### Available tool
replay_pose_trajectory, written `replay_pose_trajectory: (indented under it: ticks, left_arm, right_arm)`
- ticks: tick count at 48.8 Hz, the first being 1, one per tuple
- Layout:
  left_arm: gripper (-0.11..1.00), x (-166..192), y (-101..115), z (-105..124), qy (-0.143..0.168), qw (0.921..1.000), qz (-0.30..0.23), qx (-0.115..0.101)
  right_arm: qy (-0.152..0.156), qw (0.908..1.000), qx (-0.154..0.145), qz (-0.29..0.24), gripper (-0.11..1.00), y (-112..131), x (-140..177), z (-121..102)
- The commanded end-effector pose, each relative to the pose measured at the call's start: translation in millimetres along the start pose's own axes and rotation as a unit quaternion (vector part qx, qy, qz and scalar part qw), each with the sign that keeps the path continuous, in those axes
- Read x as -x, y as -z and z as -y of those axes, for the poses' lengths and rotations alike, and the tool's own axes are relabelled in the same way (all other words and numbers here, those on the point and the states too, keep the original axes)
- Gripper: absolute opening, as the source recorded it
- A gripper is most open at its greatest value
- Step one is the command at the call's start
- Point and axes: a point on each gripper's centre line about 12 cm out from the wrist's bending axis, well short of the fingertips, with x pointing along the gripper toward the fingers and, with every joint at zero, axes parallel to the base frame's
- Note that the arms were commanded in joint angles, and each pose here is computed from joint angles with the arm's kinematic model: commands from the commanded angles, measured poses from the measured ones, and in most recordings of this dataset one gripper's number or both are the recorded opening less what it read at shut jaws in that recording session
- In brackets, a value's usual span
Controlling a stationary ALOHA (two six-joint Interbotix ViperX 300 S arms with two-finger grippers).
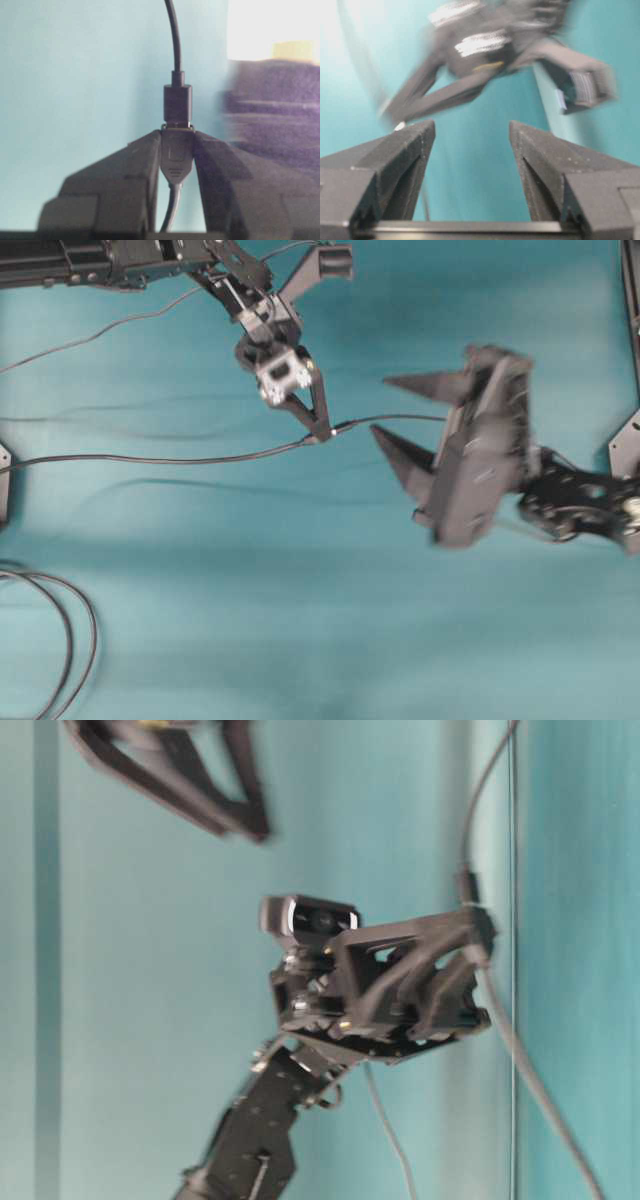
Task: Insert the USB using both arms.
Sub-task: 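Open the right gripper and pull it back away from the plug, then lower the joined connector to the table with the left gripper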
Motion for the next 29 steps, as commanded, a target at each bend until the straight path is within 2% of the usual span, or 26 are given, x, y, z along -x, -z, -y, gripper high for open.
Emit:
replay_pose_trajectory:
  ticks: [1, 10, 16, 21, 29]
  left_arm:
    - [0.09, 0.0, -7.1, 22.7, -0.042, 0.9979, 0.013, -0.049]
    - [0.09, -25.1, -5.5, 28.5, -0.102, 0.9894, 0.017, -0.101]
    - [0.09, -37.2, -7.0, 32.6, -0.139, 0.9803, 0.035, -0.136]
    - [0.09, -49.6, -5.9, 34.4, -0.17, 0.9697, 0.046, -0.169]
    - [0.09, -69.0, 2.7, 32.6, -0.196, 0.9584, 0.03, -0.206]
  right_arm:
    - [0.002, 0.9978, -0.064, 0.014, 0.68, -2.4, 12.9, 14.6]
    - [0.002, 0.9869, -0.16, 0.021, 0.68, 10.5, 24.4, 30.1]
    - [0.0, 0.9782, -0.206, 0.023, 0.68, 20.7, 29.9, 37.0]
    - [0.0, 0.9733, -0.228, 0.023, 0.68, 28.3, 32.6, 41.0]
    - [0.001, 0.9728, -0.231, 0.015, 0.68, 38.4, 31.2, 39.7]
